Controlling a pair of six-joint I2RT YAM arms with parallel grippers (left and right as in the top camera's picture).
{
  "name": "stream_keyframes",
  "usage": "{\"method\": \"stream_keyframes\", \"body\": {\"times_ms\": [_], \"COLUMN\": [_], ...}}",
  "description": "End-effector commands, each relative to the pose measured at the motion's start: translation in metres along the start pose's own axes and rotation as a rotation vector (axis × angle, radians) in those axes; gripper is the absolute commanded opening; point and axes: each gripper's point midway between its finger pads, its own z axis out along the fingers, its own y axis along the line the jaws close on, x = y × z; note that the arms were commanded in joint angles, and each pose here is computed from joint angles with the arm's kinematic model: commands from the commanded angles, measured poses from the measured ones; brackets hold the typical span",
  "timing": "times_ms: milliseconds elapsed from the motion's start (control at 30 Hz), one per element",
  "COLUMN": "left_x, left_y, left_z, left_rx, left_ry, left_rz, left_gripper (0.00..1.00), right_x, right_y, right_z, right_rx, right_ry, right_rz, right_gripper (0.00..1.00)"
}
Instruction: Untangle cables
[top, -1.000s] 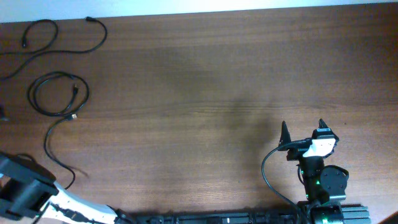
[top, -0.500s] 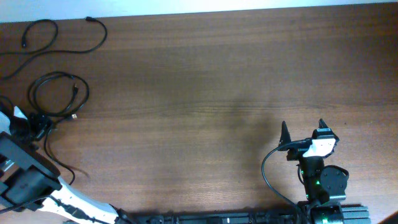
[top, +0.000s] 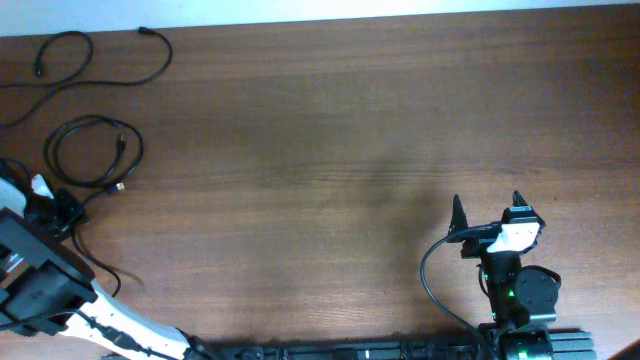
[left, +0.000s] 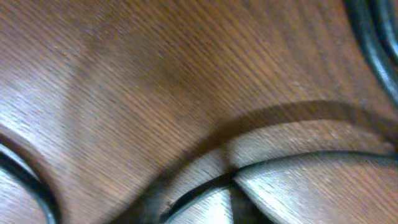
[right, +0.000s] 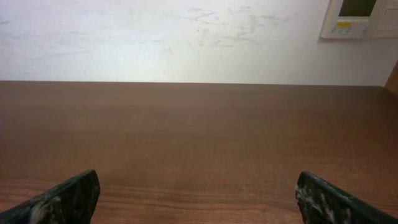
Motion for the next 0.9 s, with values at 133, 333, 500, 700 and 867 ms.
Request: {"method": "stream_keyframes", "body": {"times_ms": [133,333,500,700,867], "left_x": [0.0,-0.02,-0.035,-0.035,-0.025], "left_y": [0.001,0.0,0.003,0.038,0.077], "left_z": [0.008,-0.042,-0.102,-0.146,-0.146], "left_rx": [0.015,0.025,0.024,0.004,-0.039], "left_ry": [0.038,-0.073,-0.235,-0.348,-0.342], "left_rz": [-0.108,-0.119,-0.122,-0.215,-0.428], "left_gripper": [0.0,0.0,0.0,0.0,0.0], "right_x": [0.003,0.003,0.003,0.003,0.003], "right_y": [0.0,0.0,0.0,0.0,0.0], "right_z": [0.0,0.0,0.0,0.0,0.0], "right_rx": [0.0,0.0,0.0,0.0,0.0], "right_ry": [0.008,0.008,0.008,0.008,0.008], "right_rz": [0.003,0.003,0.003,0.003,0.003], "right_gripper": [0.98,0.98,0.98,0.98,0.99]}}
